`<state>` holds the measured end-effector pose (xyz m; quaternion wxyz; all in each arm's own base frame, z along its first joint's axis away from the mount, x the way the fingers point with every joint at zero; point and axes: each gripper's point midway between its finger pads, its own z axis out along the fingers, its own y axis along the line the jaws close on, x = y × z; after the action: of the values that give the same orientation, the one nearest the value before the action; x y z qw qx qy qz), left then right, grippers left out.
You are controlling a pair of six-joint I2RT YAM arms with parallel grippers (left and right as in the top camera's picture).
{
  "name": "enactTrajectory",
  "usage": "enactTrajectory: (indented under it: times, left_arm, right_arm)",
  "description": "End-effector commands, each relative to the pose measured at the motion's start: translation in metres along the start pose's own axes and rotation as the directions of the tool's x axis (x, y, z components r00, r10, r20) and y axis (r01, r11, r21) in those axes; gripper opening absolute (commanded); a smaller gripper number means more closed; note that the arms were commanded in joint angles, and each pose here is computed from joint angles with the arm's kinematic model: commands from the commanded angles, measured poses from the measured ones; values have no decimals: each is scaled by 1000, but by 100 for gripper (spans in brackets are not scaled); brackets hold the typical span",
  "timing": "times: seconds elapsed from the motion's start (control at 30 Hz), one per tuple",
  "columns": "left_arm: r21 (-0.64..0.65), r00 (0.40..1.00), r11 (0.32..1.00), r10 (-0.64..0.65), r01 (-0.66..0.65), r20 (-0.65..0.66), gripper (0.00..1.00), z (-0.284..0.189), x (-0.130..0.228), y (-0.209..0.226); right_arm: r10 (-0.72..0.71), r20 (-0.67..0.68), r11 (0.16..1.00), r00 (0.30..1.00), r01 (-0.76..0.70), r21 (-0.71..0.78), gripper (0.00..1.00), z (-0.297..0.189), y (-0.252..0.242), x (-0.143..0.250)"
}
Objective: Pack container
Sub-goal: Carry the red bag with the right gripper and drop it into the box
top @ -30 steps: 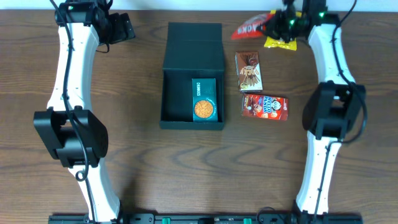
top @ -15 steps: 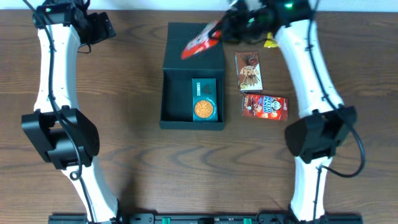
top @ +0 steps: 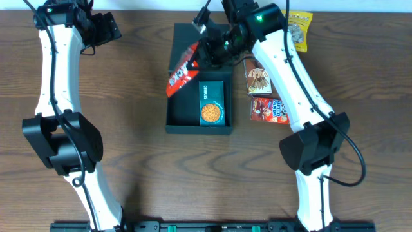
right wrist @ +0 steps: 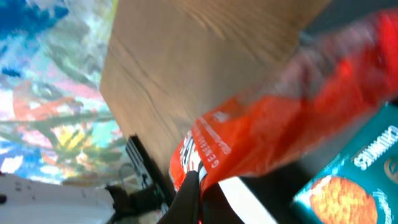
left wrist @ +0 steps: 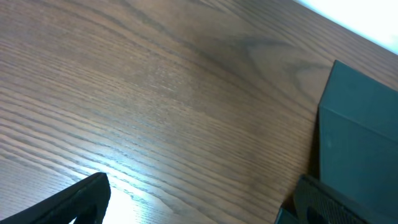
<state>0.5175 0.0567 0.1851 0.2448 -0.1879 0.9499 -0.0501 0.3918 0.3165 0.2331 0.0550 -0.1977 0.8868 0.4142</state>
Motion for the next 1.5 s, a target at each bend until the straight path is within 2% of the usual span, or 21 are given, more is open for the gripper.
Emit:
enactTrajectory:
  times: [0.0, 0.27, 0.43, 0.7, 0.83, 0.9, 1.0, 1.17, 1.37, 1.47]
  left_arm:
    - [13, 1000, 1000, -11, 11, 10, 95, -5, -4, -1]
    - [-7, 997, 999, -49, 49, -61, 95, -5, 14, 3]
    - [-29, 991, 998, -55, 52, -126, 95, -7, 30, 7]
    - [-41, 986, 998, -58, 52, -158, 95, -8, 38, 9]
    - [-40, 986, 998, -51, 45, -159, 95, -8, 38, 9]
    - [-37, 987, 999, -33, 28, -160, 95, -8, 38, 9]
    - [-34, 987, 999, -22, 17, -159, 95, -8, 38, 9]
    - [-33, 987, 999, -9, 4, -160, 95, -8, 38, 9]
    - [-30, 988, 1000, -8, 3, -151, 95, -8, 36, 9]
    - [-28, 989, 1000, -8, 4, -145, 95, -8, 34, 8]
  right_arm:
    - [-65, -61, 998, 996, 63, -24, 2, 15, -5, 11]
    - [-16, -188, 1000, 982, 11, -29, 1, 49, -40, 35]
    - [-48, -174, 987, 984, 20, -158, 2, 43, -18, 33]
    - [-73, -155, 973, 985, 36, -228, 2, 35, 3, 33]
    - [-141, -77, 919, 987, 101, -382, 2, 22, 37, 22]
    - [-163, -54, 904, 985, 127, -409, 2, 21, 42, 18]
    - [-172, -78, 916, 982, 130, -379, 2, 31, 38, 24]
    - [-154, -151, 965, 977, 116, -234, 1, 59, 13, 36]
    - [-137, -171, 974, 976, 102, -203, 2, 66, 3, 41]
    - [-126, -174, 986, 977, 105, -128, 2, 69, -12, 40]
